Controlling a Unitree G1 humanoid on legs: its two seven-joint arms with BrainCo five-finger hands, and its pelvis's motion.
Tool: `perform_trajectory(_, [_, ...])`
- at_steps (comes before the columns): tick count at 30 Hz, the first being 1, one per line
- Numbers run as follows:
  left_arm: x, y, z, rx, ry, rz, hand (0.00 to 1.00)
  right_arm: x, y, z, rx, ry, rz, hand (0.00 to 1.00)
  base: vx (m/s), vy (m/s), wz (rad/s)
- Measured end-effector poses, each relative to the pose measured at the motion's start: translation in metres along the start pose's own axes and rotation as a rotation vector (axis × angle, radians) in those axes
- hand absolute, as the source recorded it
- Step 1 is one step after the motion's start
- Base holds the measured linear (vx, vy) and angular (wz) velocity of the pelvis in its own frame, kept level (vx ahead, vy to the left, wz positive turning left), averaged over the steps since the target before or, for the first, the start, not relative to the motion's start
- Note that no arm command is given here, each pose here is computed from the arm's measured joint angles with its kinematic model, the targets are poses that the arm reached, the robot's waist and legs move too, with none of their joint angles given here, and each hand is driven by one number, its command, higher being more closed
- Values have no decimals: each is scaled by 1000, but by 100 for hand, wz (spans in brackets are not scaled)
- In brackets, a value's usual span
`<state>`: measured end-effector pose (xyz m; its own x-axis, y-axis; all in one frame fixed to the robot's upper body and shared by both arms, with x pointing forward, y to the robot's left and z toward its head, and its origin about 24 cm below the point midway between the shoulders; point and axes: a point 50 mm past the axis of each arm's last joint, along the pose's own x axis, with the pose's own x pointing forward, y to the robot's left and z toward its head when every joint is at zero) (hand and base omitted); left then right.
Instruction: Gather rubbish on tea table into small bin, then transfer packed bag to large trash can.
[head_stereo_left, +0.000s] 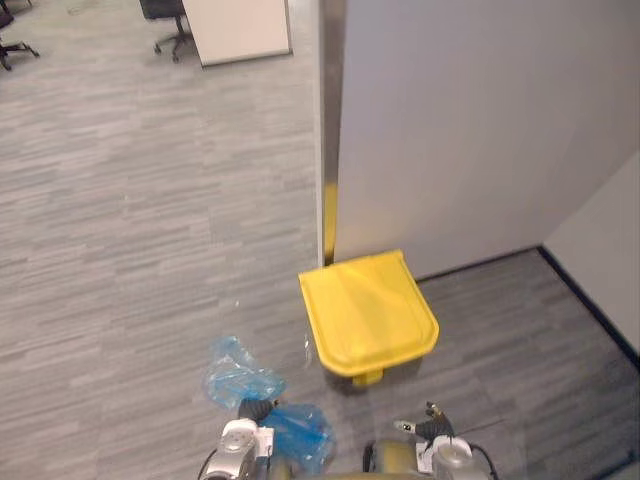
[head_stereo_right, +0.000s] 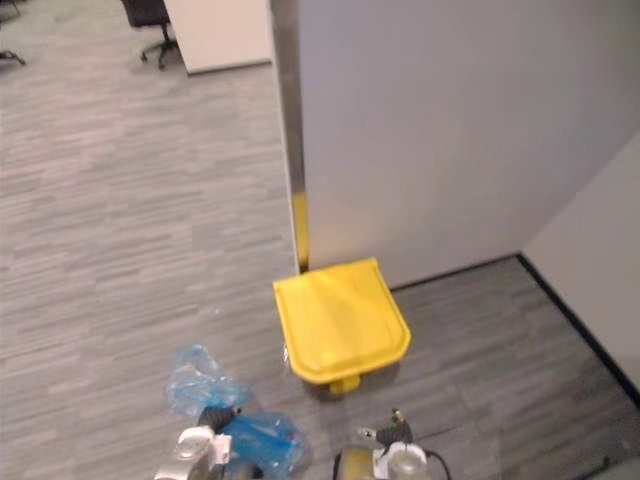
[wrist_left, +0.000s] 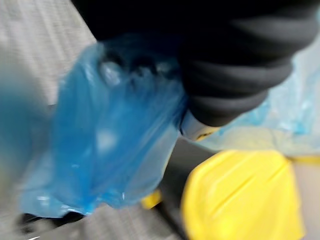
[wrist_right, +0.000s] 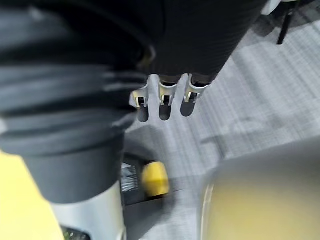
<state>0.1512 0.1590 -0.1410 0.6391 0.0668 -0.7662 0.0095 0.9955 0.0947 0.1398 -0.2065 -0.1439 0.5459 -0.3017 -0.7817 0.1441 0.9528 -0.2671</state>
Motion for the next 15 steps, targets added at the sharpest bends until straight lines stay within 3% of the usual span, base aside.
perform_trajectory(6, [0,2,-3,-7,14,4,100,-2,-8,-10,43,30,-39,0,-129,-36,20])
perform_trajectory(15, [-3,16,-16,26,56,37,100,-3,-10,-16,74,47,-47,0,-22,87,-5])
